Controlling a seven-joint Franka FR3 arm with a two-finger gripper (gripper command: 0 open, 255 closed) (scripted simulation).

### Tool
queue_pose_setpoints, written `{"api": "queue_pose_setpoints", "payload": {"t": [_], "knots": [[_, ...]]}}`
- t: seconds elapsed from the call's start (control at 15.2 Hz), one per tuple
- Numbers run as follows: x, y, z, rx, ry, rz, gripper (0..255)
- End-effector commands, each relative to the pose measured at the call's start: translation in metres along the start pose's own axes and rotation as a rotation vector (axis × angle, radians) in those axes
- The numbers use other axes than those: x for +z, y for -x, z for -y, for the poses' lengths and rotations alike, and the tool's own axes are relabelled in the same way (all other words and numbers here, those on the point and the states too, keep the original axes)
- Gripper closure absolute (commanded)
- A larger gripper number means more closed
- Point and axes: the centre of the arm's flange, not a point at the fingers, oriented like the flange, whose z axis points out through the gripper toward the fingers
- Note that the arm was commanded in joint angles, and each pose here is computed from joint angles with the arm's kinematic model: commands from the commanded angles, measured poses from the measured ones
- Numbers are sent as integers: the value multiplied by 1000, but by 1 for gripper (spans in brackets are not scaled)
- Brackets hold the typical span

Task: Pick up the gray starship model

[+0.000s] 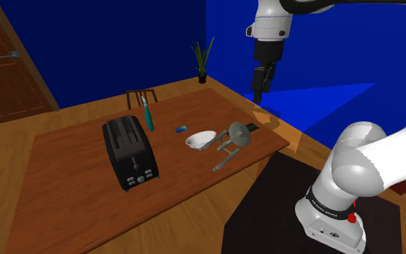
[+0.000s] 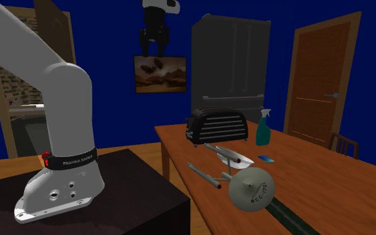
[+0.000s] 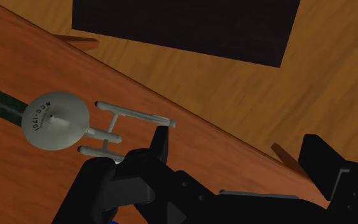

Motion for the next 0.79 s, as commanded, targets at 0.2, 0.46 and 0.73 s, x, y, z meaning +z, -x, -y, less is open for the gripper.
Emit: {"api": "queue_pose_setpoints", "payload": {"t": [0.2,0.46,0.73], "knots": [[33,-17,-11,29,11,-2,0],[77,-38,-28,68,26,-4,0],[121,-59,-46,107,41,-7,0]]}}
